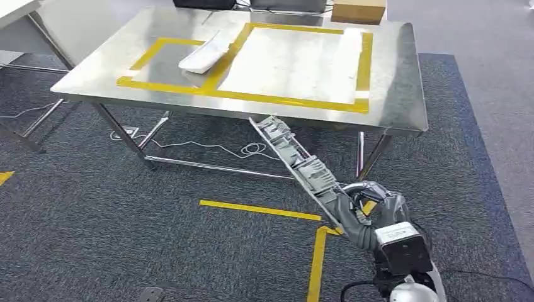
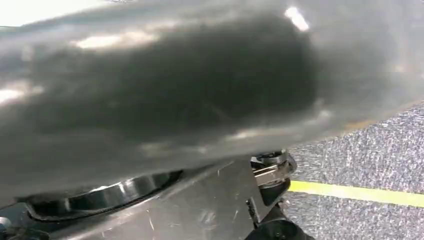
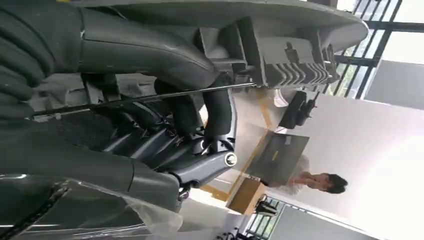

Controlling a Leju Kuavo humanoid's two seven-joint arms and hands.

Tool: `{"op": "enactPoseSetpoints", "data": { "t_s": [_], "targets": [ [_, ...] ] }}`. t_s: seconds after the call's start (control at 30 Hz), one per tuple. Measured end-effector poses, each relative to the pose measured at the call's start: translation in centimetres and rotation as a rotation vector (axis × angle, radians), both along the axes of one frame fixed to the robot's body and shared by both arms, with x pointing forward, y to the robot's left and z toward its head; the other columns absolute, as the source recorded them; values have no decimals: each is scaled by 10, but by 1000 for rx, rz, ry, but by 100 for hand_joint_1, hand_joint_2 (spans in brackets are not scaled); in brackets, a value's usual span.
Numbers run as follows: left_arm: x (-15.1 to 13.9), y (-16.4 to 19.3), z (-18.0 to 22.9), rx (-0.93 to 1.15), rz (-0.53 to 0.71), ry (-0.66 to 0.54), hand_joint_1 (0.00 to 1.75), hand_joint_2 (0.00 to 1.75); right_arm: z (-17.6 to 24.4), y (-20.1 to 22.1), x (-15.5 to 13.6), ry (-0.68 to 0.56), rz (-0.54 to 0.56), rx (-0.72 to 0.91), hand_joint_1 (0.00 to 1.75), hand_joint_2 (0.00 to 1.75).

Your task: Take the parts from the cabinet and place them on the table.

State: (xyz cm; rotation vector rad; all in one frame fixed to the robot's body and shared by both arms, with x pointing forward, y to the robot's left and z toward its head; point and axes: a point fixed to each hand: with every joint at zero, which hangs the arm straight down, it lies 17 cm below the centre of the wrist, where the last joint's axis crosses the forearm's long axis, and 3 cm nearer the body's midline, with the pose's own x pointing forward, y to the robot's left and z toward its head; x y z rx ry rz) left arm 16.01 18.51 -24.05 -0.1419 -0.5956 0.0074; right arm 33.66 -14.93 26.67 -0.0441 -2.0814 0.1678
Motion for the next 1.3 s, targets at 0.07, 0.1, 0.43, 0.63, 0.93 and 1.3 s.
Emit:
{"op": "enactPoseSetpoints", "data": {
  "t_s": [0.07, 0.1, 0.43, 0.63, 0.93, 1.3],
  "targets": [
    [-1, 0, 0, 0, 1, 2, 0, 0, 3, -1, -1, -6, -3, 1, 175, 175],
    [-1, 0, 0, -1, 2, 2, 0, 0, 4, -2, -1, -9, -4, 1, 175, 175],
    [-2, 0, 0, -5, 7, 2, 0, 0, 9, -4, -2, -24, -9, -10, 175, 175],
    [-2, -1, 0, -8, 7, 2, 0, 0, 11, -5, -2, -33, -12, -19, 175, 175],
    [-2, -1, 0, -13, 13, 3, 0, 0, 15, -5, 0, -44, -14, -27, 175, 175],
    [-2, -1, 0, -15, 10, 3, 0, 0, 14, -5, 0, -43, -13, -28, 175, 175]
  ]
}}
